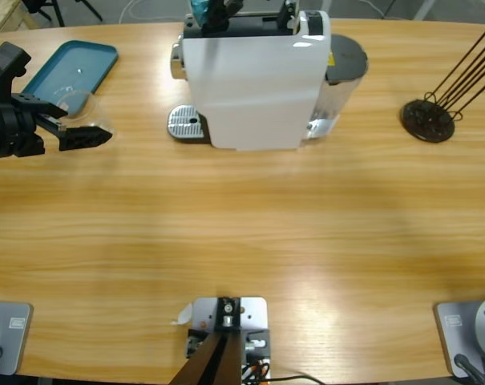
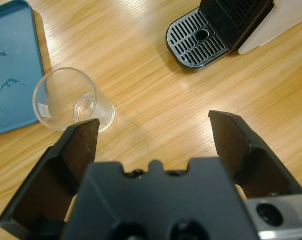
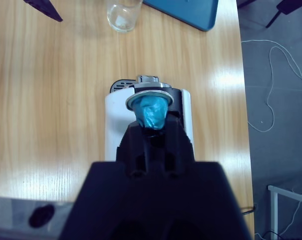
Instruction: Pour coffee
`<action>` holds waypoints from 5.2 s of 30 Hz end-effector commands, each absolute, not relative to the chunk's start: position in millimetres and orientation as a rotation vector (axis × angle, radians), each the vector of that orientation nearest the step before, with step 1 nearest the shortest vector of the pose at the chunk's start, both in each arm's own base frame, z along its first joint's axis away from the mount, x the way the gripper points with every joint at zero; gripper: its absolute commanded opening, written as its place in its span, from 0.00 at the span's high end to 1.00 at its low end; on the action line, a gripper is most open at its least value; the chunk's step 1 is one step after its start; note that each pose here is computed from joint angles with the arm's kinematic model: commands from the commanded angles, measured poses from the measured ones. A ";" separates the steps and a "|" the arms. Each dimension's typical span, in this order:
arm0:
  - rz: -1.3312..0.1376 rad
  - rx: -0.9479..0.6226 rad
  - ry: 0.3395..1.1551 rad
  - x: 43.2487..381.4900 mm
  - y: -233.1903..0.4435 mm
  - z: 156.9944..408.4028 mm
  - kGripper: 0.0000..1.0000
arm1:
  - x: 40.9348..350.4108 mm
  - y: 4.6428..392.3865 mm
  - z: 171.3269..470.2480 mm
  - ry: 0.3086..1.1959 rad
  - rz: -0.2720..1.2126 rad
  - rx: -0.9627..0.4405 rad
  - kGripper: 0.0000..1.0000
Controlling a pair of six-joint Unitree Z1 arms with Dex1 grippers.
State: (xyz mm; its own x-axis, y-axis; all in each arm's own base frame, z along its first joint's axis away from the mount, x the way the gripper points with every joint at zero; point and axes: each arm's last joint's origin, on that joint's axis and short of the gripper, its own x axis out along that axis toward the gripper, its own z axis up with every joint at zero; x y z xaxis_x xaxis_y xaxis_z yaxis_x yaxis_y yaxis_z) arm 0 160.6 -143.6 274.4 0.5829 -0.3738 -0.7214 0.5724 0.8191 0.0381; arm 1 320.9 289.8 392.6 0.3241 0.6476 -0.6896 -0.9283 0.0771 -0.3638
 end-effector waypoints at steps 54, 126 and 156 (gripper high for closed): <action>-0.583 0.291 0.808 163.7 -150.4 264.8 0.06 | 263.5 253.2 513.1 0.244 1.271 -0.765 0.68; -0.577 0.301 0.833 168.7 -155.1 259.5 0.00 | 249.7 353.9 318.2 0.458 0.562 -0.626 1.00; -0.576 0.304 0.846 169.6 -155.8 257.5 0.00 | 249.4 367.7 225.2 0.629 0.571 -0.633 1.00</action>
State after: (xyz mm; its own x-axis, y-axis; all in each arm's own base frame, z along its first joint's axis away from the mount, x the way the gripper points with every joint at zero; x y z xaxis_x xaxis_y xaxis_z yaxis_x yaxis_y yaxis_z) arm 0 166.6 -150.5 263.7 0.5461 -0.3618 -0.7556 0.5833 0.8116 0.0329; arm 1 238.9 354.7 336.0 0.7772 0.4104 -0.4770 -0.5863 0.7475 -0.3122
